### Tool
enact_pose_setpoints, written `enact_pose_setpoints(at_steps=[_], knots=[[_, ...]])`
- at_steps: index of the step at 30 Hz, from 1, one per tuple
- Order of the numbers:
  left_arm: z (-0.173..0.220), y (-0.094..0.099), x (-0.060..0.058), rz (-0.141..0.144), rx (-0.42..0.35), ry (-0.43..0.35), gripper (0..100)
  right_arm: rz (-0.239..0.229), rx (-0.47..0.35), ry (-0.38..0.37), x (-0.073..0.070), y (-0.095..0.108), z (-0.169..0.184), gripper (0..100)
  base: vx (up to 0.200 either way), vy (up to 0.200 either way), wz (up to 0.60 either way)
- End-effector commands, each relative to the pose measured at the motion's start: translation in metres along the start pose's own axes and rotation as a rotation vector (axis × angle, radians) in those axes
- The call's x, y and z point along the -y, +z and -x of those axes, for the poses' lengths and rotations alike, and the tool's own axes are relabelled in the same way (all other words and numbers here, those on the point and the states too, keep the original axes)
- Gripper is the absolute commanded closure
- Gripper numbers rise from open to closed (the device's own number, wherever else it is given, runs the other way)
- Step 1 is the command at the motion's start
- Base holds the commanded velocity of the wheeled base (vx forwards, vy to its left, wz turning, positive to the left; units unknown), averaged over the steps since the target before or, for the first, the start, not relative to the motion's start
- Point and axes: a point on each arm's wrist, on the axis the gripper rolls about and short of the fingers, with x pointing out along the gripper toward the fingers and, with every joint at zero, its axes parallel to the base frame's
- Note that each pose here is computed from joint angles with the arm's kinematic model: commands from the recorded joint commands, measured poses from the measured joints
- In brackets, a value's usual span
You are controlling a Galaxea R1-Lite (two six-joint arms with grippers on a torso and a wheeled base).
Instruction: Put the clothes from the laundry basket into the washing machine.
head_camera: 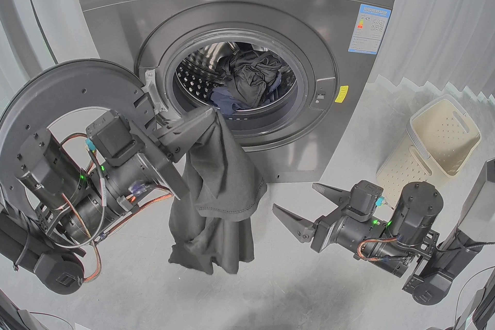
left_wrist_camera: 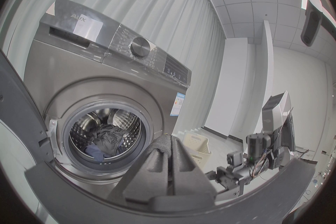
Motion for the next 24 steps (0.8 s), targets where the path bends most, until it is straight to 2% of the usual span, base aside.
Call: enact_pose_setpoints(at_steps=[1,8,16,24], knots=[[-0.003,0.012,0.0,-0.004,0.051,-0.002,100,0.002,-0.063,-0.009,0.002,-0.019,-0.007,0,0.0,0.0,0.0],[-0.007,0.018,-0.001,-0.01,0.079,0.019,100,0.0,-0.098,-0.01,0.003,-0.036,-0.024,0,0.0,0.0,0.0],[-0.008,0.019,-0.001,-0.01,0.085,0.023,100,0.0,-0.049,-0.027,0.004,-0.037,-0.047,0,0.0,0.0,0.0],[-0.009,0.022,-0.003,-0.013,0.099,0.027,100,0.003,-0.065,-0.052,0.013,-0.049,-0.059,0,0.0,0.0,0.0]])
